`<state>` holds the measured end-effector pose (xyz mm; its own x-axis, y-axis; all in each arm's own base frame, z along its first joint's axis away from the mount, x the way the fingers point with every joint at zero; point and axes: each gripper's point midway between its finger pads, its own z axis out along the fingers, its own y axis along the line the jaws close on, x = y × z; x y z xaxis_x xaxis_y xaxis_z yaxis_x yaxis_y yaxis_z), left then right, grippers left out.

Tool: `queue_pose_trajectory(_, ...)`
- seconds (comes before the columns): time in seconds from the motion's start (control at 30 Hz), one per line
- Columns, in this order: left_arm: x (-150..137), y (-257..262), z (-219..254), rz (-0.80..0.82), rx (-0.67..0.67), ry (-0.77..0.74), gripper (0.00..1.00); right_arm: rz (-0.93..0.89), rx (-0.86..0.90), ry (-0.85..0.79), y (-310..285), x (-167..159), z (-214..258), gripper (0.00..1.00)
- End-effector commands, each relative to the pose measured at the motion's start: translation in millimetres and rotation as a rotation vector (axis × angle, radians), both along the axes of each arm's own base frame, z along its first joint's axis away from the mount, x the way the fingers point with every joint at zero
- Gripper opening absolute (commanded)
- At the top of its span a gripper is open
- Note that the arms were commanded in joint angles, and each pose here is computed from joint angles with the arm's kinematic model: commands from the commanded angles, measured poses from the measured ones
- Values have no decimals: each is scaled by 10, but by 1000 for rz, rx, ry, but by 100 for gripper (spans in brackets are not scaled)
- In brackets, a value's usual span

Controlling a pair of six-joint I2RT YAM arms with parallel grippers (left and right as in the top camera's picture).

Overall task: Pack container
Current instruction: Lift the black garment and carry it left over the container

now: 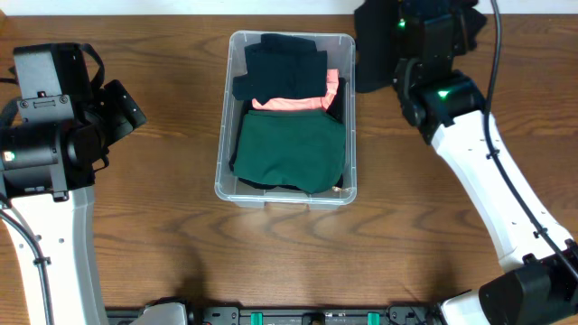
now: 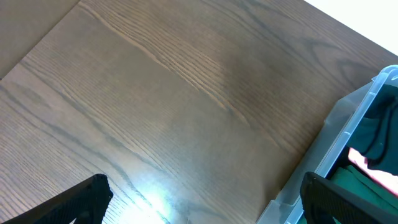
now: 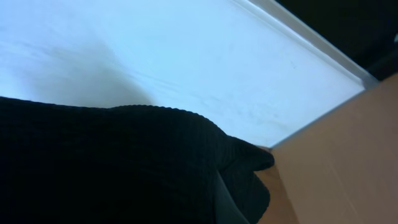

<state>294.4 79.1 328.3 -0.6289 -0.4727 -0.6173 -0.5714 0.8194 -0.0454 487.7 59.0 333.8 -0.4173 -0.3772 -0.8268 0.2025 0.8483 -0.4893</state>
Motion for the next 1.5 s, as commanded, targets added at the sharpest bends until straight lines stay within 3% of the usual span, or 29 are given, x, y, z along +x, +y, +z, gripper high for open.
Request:
queue_pose_trajectory(0.0, 1, 34, 5, -2, 18, 8, 98, -5, 14, -81, 22, -50, 340, 1)
queue_pose_trajectory(0.63, 0, 35, 5, -2, 18, 8, 98, 158, 167, -391, 736, -157, 1293, 1)
queue_pose_trajectory(1.2, 1, 34, 5, -2, 18, 8, 98, 306, 294, -345, 1393, 38, 893, 1)
queue_pose_trajectory(1.47, 0, 35, 5, -2, 18, 8, 98, 336, 322, -526, 1466, -46, 1361, 1)
